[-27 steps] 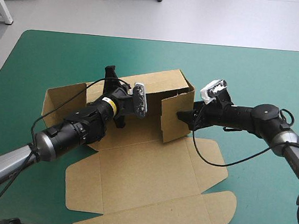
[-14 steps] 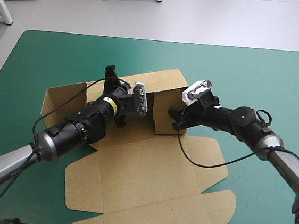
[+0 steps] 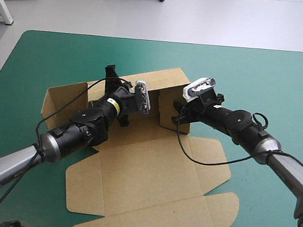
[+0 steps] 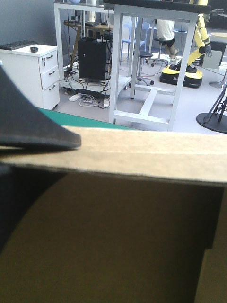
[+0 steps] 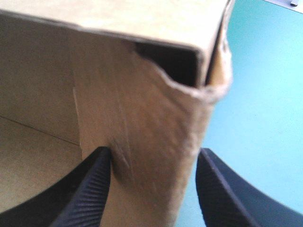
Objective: Fold the box
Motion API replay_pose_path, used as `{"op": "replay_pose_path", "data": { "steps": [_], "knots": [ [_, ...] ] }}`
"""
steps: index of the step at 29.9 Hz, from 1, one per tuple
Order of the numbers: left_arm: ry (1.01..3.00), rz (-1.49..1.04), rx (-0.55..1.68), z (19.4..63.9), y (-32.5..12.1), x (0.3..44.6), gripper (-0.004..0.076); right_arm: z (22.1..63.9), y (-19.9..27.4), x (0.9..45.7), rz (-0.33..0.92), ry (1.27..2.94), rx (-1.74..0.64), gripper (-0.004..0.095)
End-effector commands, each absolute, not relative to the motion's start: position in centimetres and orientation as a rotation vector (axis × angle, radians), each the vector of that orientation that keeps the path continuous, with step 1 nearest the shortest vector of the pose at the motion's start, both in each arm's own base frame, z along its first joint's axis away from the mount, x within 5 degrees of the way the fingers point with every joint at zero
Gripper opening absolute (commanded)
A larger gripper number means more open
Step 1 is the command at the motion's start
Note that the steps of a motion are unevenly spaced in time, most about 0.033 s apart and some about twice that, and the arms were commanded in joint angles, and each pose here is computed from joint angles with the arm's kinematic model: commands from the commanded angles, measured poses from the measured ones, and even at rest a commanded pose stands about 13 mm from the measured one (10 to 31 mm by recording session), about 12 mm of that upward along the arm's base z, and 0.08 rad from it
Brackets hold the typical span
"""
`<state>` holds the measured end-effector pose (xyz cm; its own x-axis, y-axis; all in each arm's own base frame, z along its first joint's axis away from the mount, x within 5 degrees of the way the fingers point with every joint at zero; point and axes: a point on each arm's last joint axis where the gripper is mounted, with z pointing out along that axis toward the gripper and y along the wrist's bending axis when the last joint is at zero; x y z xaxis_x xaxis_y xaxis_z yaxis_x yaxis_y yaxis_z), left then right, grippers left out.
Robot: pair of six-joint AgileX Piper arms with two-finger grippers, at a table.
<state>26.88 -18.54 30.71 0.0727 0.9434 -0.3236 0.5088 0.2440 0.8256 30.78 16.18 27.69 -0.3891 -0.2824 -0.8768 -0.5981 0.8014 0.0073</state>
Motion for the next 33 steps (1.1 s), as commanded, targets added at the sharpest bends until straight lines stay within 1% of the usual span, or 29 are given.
{"op": "replay_pose_path", "data": {
  "steps": [1,5,7,8,10,11,12,19,23,25,27,29,31,32,33],
  "knots": [
    [1.656,0.524,1.303,31.3,-18.3,26.6,-0.0008,30.0,15.9,30.8,0.402,1.929,-0.591,0.0431],
    [1.664,0.530,1.300,31.3,-18.3,26.6,-0.0008,29.1,16.2,31.1,0.413,1.956,-0.597,0.0356],
    [1.671,0.538,1.299,31.3,-18.2,26.6,-0.0008,28.6,16.4,31.2,0.434,1.975,-0.611,0.0281],
    [1.672,0.540,1.298,31.3,-18.2,26.6,-0.0008,28.4,16.6,31.1,0.451,1.983,-0.626,0.0216],
    [1.679,0.548,1.297,31.2,-18.1,26.6,-0.0008,28.2,16.8,30.9,0.484,1.991,-0.651,0.0033],
    [1.688,0.542,1.285,31.2,-18.1,26.6,-0.0009,28.2,16.9,30.9,0.497,1.995,-0.651,-0.0014],
    [1.690,0.544,1.284,31.2,-18.0,26.6,-0.0008,28.2,16.9,30.8,0.506,1.999,-0.647,0.0001],
    [1.693,0.541,1.263,31.7,-17.7,26.4,-0.0009,28.2,17.0,30.7,0.536,2.014,-0.626,0.0002],
    [1.730,0.514,1.239,31.7,-17.6,26.2,0.0003,28.2,17.0,30.7,0.544,2.020,-0.612,0.0002],
    [1.742,0.492,1.221,31.9,-17.6,26.0,0.0050,28.2,17.0,30.7,0.550,2.024,-0.603,0.0002],
    [1.748,0.466,1.194,32.5,-17.5,25.9,0.0137,28.2,17.0,30.7,0.552,2.025,-0.599,0.0002],
    [1.745,0.453,1.175,33.0,-17.4,25.7,0.0242,28.2,17.0,30.7,0.552,2.026,-0.600,0.0002],
    [1.738,0.443,1.158,33.5,-17.2,25.5,0.0325,28.2,17.0,30.7,0.551,2.026,-0.600,0.0002],
    [1.735,0.433,1.147,33.8,-17.2,25.3,0.0359,28.2,17.0,30.7,0.551,2.026,-0.600,0.0002],
    [1.736,0.421,1.134,34.1,-17.1,25.2,0.0377,28.2,17.0,30.7,0.551,2.026,-0.600,0.0002]
  ]
}}
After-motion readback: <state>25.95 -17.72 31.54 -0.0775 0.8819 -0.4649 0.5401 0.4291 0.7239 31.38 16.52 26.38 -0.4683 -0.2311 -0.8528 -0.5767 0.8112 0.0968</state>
